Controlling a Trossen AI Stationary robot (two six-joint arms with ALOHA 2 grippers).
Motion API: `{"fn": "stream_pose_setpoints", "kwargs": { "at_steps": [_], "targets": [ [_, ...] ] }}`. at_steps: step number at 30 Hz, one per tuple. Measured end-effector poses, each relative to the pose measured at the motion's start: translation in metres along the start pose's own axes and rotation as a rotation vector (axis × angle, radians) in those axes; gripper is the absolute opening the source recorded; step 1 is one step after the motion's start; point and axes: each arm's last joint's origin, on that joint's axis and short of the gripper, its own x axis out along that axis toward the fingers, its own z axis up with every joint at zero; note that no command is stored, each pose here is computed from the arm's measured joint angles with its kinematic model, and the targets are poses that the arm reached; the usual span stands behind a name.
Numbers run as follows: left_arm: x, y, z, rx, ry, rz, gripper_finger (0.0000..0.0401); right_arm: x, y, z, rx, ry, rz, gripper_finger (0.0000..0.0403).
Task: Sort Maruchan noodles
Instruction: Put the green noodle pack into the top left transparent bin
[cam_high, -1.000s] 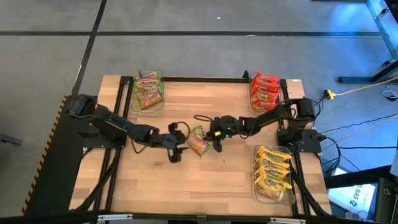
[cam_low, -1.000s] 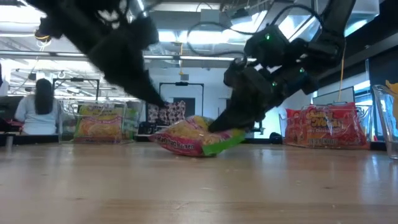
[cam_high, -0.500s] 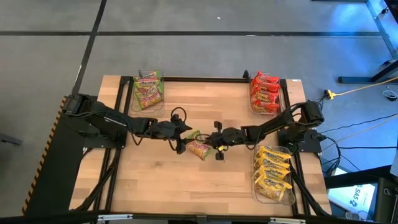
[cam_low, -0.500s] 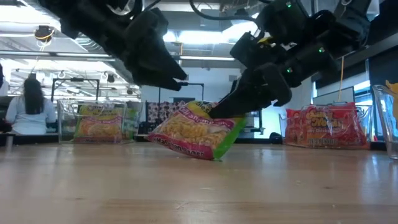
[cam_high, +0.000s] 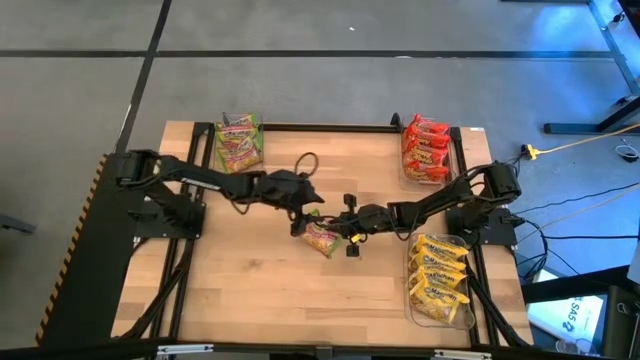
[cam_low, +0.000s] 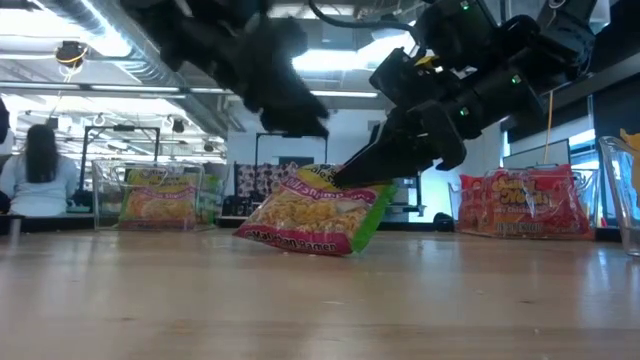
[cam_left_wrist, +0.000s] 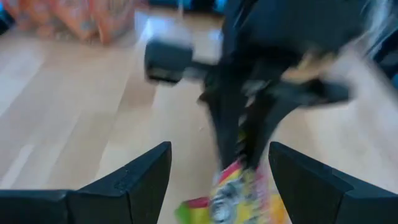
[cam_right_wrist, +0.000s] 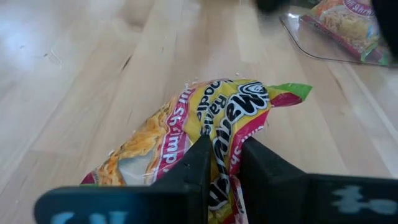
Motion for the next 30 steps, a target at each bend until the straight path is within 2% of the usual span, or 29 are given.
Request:
{"fn": "stream_pose_setpoints", "kwargs": {
  "at_steps": [4, 10, 13, 16, 21, 26, 30],
  "targets": [
    [0.020, 0.012, 0.002, 0.059, 0.167, 0.007, 0.0264, 0.000, 0.000, 0.000, -0.003, -0.002, 0.000, 0.0048],
    [0.042, 0.025, 0.008, 0.052, 0.352, -0.076, 0.0264, 0.000, 0.000, 0.000, -0.004, 0.001, 0.000, 0.0048],
    [0.051, 0.028, 0.012, 0.026, 0.402, -0.161, 0.0264, 0.000, 0.000, 0.000, -0.004, 0.004, 0.000, 0.0048],
    [0.058, 0.031, 0.007, -0.003, 0.471, -0.197, 0.0264, 0.000, 0.000, 0.000, -0.010, 0.004, 0.000, 0.0048],
    [0.064, 0.036, 0.003, -0.050, 0.505, -0.267, 0.0264, 0.000, 0.000, 0.000, -0.024, 0.002, -0.001, 0.0048],
    [0.063, 0.034, 0.002, -0.062, 0.521, -0.280, 0.0262, 0.000, 0.000, 0.000, -0.024, 0.001, -0.001, 0.0048],
    [0.063, 0.029, 0.001, -0.059, 0.538, -0.289, 0.0235, 0.000, 0.000, 0.000, -0.015, -0.001, 0.000, 0.0048]
  ]
}}
